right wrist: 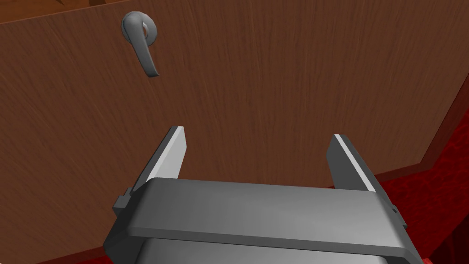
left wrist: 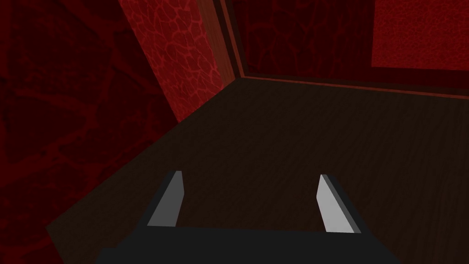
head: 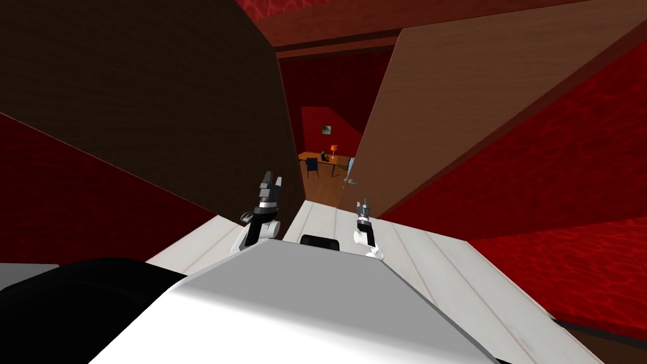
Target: Pull the door open
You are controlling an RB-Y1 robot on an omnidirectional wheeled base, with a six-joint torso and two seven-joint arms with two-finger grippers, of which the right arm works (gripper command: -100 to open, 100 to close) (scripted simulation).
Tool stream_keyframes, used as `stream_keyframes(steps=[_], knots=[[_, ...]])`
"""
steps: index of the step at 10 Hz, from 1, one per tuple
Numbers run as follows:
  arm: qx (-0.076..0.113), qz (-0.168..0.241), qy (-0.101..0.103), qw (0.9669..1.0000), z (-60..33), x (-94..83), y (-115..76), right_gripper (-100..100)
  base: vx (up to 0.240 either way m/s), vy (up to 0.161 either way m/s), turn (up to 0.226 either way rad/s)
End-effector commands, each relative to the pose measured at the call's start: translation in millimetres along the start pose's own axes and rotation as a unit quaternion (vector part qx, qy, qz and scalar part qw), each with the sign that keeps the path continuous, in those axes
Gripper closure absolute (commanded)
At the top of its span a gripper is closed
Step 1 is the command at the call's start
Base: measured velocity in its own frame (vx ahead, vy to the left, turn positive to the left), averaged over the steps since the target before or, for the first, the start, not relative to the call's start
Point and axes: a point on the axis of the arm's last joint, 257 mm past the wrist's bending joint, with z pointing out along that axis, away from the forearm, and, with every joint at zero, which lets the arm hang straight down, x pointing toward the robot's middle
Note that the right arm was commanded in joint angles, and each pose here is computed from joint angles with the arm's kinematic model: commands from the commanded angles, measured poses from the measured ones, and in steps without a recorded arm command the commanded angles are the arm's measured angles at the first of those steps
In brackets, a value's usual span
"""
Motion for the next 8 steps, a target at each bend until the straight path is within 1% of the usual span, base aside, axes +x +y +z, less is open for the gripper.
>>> stream_keyframes(steps=[1, 3, 4, 6, 7, 8], knots=[[0.008, -0.003, -0.003, 1.0, 0.1, -2.0, -11.1, -100, 0.068, -0.025, 0.054], [0.021, -0.009, -0.007, 0.9997, -1.4, -8.4, -26.5, -100, 0.079, -0.028, 0.059], [0.021, -0.009, -0.007, 0.9997, -1.4, -8.4, -26.5, -100, 0.068, -0.016, 0.014], [0.031, -0.014, -0.011, 0.9993, -2.4, -14.5, -39.5, -100, 0.073, -0.022, 0.046], [0.032, -0.015, -0.012, 0.9993, -2.8, -14.8, -40.3, -100, 0.062, -0.019, 0.018], [0.038, -0.017, -0.014, 0.999, -3.6, -17.9, -46.6, -100, 0.059, -0.016, 0.023]])
